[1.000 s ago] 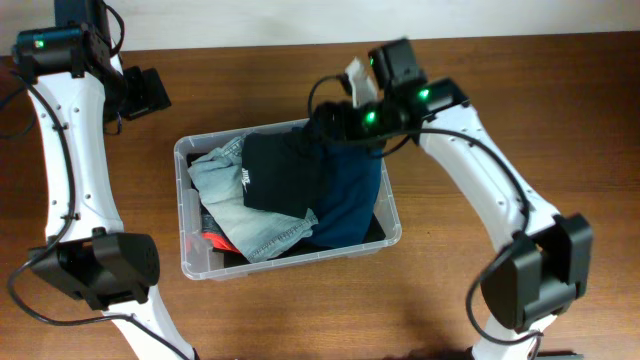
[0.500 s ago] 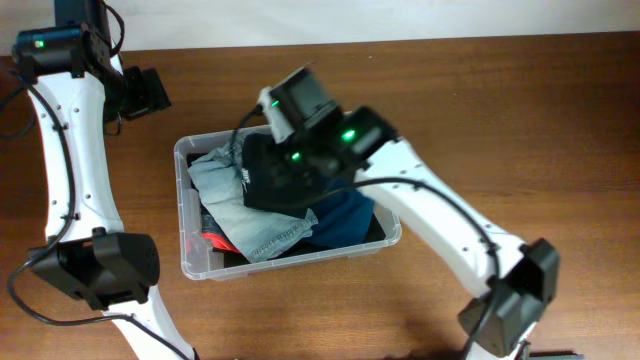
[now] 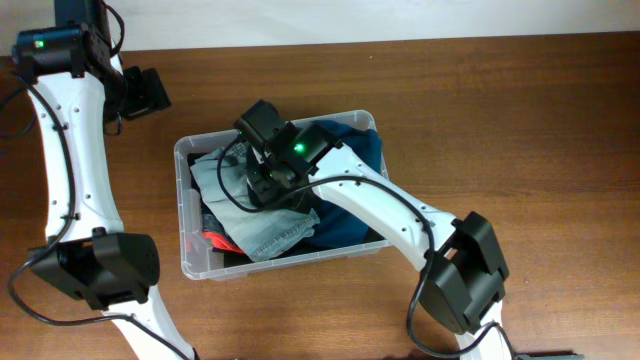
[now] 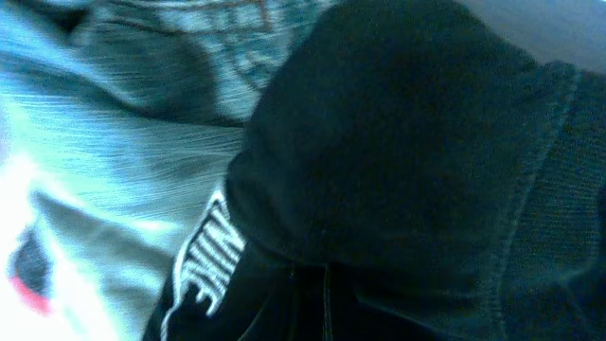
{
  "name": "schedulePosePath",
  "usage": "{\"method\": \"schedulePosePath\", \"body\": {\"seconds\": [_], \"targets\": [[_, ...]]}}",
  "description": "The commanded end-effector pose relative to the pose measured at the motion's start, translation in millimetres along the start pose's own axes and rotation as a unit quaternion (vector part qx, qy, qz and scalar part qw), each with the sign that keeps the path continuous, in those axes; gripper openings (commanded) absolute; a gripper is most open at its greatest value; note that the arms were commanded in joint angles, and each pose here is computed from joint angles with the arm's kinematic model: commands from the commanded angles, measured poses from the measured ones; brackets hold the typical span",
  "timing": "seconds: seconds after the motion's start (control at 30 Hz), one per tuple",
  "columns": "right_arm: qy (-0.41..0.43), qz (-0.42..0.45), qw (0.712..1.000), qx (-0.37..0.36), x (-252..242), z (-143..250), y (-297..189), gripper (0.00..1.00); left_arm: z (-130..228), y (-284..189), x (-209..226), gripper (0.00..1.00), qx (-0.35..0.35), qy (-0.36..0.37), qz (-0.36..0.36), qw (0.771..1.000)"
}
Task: Pack container
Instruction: 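Press the black garment and jeans down inside the container with the right gripper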
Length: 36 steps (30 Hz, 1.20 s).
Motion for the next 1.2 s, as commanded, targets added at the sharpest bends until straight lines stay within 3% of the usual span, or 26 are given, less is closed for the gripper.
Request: {"method": "schedulePosePath", "body": {"seconds": [0.0, 0.57, 0.97, 1.17], "targets": [[0.004, 0.085, 0.996, 0.019, -21.1, 6.8, 25.7, 0.04, 0.7, -2.8, 1.6, 1.00, -0.001, -0.007, 0.003, 1.000], [0.044, 0.056, 0.996, 0.050, -19.7, 19.9, 35.3, 0.04, 0.7, -2.8, 1.6, 0.99, -0.001, -0.007, 0.003, 1.000], [0.048, 0.012, 0.994, -0.099, -1.5, -46.8, -56.3, 0.04, 0.6, -2.8, 1.6, 0.99, -0.002, -0.007, 0.003, 1.000], [0.053, 0.004, 0.988, -0.148, -1.1, -66.3, -55.6, 0.04, 0.7, -2.8, 1.6, 0.99, -0.001, -0.007, 0.003, 1.000]]}}
Point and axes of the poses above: each gripper's point midway between its finger pads, its own y axis out along the fingers, its own x axis along the line the jaws close on, z = x × y, the point moved 7 cm from there along -y, back along the fingers, and after that the axes turned 1 degree about y, right-handed, at the moved point
